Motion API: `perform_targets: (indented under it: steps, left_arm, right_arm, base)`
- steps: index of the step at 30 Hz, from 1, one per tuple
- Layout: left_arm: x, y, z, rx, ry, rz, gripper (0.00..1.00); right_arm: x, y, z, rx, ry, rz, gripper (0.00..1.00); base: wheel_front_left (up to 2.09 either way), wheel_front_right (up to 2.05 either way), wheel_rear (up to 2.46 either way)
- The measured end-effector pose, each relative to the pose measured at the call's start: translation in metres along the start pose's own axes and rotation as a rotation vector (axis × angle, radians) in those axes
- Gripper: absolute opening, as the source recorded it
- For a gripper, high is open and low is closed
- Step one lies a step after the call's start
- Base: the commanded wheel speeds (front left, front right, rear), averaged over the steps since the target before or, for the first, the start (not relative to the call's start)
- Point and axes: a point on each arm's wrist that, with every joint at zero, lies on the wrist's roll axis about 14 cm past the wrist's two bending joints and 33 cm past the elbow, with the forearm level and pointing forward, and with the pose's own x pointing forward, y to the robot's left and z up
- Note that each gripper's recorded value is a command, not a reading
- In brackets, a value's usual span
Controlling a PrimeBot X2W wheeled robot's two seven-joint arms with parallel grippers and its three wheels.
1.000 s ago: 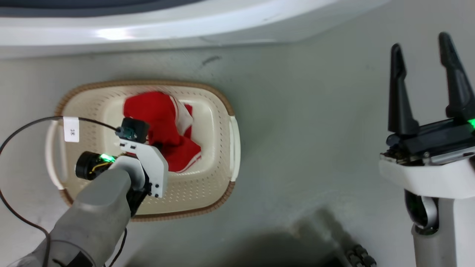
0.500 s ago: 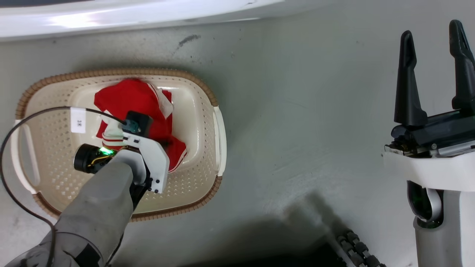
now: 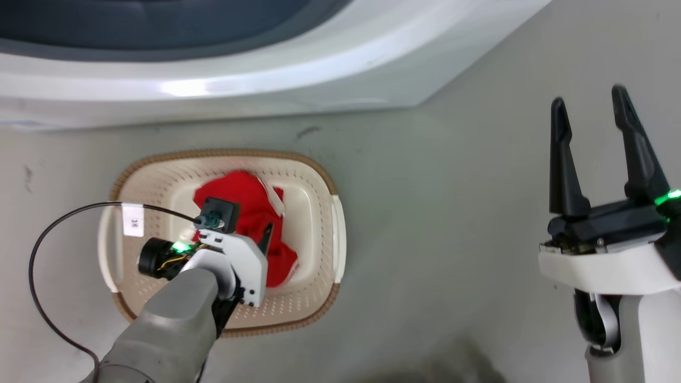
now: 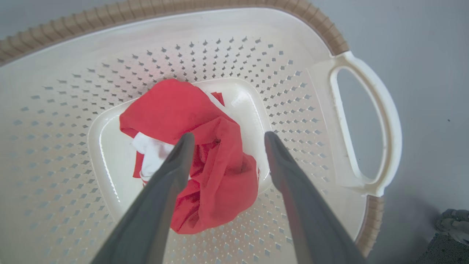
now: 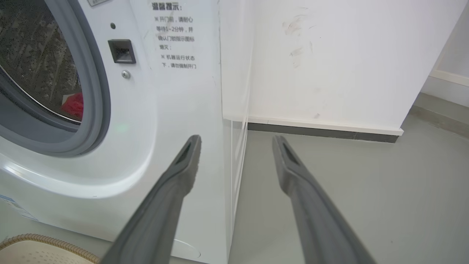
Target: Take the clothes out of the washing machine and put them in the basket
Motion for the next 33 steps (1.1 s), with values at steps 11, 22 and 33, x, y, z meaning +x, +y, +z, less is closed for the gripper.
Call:
perform_targets:
  steps: [11,22,33]
  left_arm:
    - [-0.07,0.011,0.075,-0.014,-0.314,0.104,1.0]
    - [-0.162,0.022,0.159,0.041,-0.707,0.229,1.0]
    - [-0.185,0.03,0.25,0.073,-0.928,0.251,1.0]
  right_arm:
    - [-0.027,0.013,0.044,0.006,-0.068,0.023,1.0]
    - [-0.048,0.024,0.078,0.015,-0.135,0.045,1.0]
    - [-0.049,0.023,0.079,0.016,-0.137,0.043,1.0]
  base:
    - [0.0,0.0,0.0]
    - [0.0,0.0,0.0]
    - [0.0,0.0,0.0]
